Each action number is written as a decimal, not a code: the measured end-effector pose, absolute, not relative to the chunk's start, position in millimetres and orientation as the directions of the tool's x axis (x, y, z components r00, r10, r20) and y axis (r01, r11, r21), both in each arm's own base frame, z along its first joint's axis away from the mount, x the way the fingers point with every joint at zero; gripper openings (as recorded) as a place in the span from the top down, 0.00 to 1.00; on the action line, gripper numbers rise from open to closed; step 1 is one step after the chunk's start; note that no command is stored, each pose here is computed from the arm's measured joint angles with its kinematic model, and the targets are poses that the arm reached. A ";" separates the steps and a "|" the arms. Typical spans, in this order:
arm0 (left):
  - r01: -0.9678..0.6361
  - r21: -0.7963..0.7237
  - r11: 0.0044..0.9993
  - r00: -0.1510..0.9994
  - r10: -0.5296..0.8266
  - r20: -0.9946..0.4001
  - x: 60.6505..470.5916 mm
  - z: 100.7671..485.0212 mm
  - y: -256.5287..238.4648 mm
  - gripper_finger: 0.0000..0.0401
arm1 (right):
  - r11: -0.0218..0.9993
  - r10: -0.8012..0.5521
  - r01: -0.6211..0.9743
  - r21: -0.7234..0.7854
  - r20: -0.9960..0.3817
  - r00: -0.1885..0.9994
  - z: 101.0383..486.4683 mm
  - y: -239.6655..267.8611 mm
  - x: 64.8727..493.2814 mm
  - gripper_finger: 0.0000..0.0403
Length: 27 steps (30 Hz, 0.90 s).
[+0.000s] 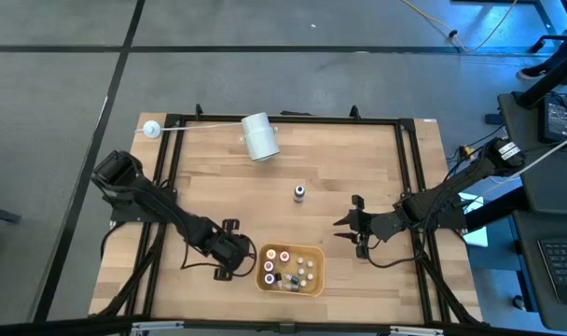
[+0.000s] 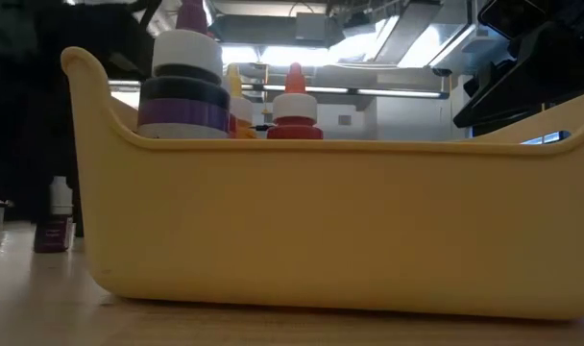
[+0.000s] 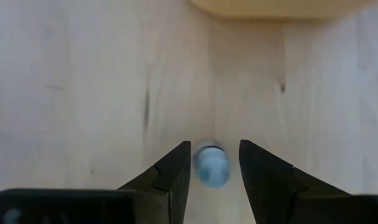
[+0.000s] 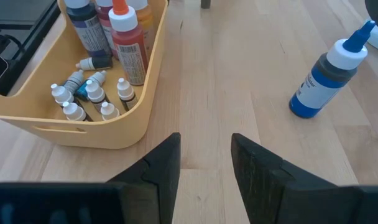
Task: Pick & Place food coloring
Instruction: Put the small purple food coloring bottle into the yellow bin
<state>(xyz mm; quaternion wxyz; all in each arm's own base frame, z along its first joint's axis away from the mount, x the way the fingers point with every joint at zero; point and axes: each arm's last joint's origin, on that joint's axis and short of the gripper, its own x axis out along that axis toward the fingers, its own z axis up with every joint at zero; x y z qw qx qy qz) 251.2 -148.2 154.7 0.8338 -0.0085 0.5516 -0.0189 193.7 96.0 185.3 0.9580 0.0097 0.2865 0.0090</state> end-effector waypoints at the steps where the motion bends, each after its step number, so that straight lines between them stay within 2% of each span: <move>1: 0.025 -0.037 0.999 0.380 -0.044 -0.924 251.4 152.2 -148.7 0.67 | 1.000 0.023 -0.012 0.024 -0.549 0.836 185.3 95.9 193.7 0.64; 5: 0.035 -0.051 0.998 0.342 -0.060 -0.938 252.0 144.4 -150.3 0.68 | 1.000 0.023 -0.012 0.024 -0.549 0.836 185.3 96.0 193.7 0.64; 20: 0.025 -0.047 0.999 0.351 -0.053 -0.935 253.2 143.0 -150.6 0.67 | 1.000 0.023 -0.012 0.024 -0.549 0.836 185.3 95.9 193.7 0.64; 27: -0.035 -0.073 0.997 0.349 -0.056 -0.935 253.6 143.1 -150.0 0.77 | 1.000 0.023 -0.012 0.023 -0.549 0.836 185.3 96.0 193.7 0.64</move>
